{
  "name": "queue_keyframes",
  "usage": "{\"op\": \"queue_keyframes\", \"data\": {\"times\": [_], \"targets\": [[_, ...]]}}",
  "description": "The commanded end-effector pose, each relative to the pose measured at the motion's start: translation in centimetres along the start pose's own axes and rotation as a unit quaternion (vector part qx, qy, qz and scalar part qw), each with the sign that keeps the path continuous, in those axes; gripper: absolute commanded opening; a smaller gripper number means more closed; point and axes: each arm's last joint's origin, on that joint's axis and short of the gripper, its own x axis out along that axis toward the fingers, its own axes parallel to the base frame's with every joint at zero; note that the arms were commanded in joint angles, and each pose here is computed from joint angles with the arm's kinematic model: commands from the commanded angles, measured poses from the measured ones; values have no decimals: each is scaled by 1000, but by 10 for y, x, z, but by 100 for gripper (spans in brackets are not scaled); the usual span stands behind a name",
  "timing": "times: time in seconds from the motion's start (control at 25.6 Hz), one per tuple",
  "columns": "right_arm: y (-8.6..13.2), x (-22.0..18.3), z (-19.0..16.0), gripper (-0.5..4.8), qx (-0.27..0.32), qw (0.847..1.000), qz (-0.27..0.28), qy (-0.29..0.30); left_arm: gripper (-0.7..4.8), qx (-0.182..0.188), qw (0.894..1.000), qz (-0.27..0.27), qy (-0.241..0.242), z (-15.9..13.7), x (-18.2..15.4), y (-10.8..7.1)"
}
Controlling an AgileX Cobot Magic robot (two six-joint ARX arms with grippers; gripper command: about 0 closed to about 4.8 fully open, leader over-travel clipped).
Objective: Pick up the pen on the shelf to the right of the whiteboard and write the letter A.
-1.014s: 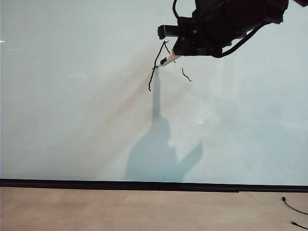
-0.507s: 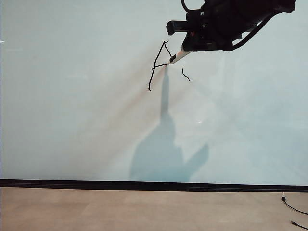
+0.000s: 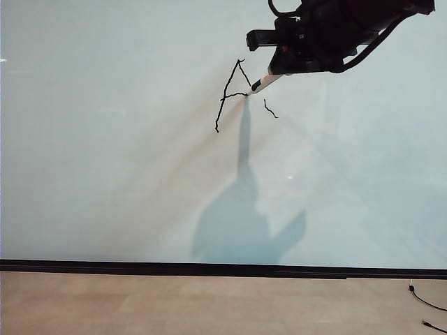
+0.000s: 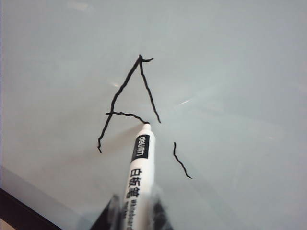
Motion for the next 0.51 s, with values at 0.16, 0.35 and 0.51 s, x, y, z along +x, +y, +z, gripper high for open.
{"op": "queue_keyframes", "data": {"times": [0.16, 0.35, 0.51], "targets": [[-7, -3, 5, -5, -3, 1000, -22, -7, -4, 2, 1000, -2, -4, 1, 0, 0], [-8, -5, 6, -5, -7, 1000, -26, -6, -4, 2, 1000, -2, -4, 1, 0, 0], [-8, -6, 5, -5, -8, 1000, -27, -4, -5, 2, 1000, -2, -4, 1, 0, 0]]}}
